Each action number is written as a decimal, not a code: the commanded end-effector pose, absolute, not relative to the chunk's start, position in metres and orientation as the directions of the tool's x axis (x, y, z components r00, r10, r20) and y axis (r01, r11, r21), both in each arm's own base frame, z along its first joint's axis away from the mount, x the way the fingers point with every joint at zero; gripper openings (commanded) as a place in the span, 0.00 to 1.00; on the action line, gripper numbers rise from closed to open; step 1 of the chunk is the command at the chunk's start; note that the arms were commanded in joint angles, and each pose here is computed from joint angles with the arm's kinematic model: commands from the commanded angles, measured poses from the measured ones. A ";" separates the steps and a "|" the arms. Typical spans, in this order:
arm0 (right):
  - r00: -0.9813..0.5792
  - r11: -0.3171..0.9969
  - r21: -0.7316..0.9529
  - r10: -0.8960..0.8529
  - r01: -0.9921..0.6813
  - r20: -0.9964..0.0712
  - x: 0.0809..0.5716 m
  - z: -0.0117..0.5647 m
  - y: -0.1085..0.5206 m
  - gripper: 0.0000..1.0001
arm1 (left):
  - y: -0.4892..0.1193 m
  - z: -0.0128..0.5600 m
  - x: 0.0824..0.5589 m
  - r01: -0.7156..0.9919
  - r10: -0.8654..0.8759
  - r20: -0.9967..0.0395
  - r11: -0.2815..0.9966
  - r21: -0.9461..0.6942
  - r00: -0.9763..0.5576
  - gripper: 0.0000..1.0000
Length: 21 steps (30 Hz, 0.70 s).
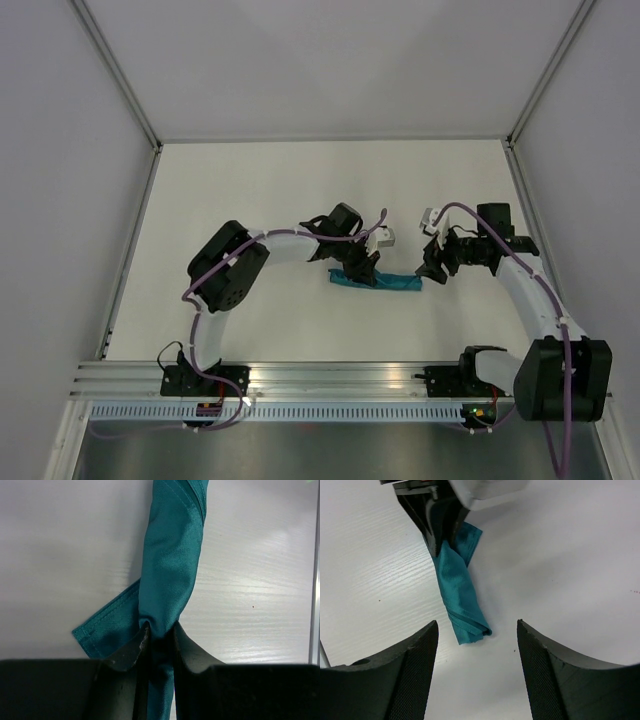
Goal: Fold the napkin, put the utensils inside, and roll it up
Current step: Roll the napkin with the utensil
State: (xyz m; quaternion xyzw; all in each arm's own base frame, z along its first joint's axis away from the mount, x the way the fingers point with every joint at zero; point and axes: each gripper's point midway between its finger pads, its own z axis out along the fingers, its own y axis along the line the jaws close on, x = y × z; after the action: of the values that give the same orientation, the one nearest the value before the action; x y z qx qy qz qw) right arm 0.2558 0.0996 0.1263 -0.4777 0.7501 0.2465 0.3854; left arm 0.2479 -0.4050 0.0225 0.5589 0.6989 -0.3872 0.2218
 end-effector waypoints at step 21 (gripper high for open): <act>0.084 0.200 -0.352 -0.756 -0.914 -0.649 0.251 0.055 0.174 0.71 | -0.381 -0.032 0.226 0.728 0.742 -0.383 0.201 -0.655 -0.550 0.35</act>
State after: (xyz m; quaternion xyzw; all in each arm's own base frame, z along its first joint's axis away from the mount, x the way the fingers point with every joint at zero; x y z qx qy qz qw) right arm 0.2425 0.1685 0.0572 -0.6237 0.6723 0.1236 0.3793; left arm 0.2488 -0.4097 0.0200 0.5034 0.7208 -0.4696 0.0805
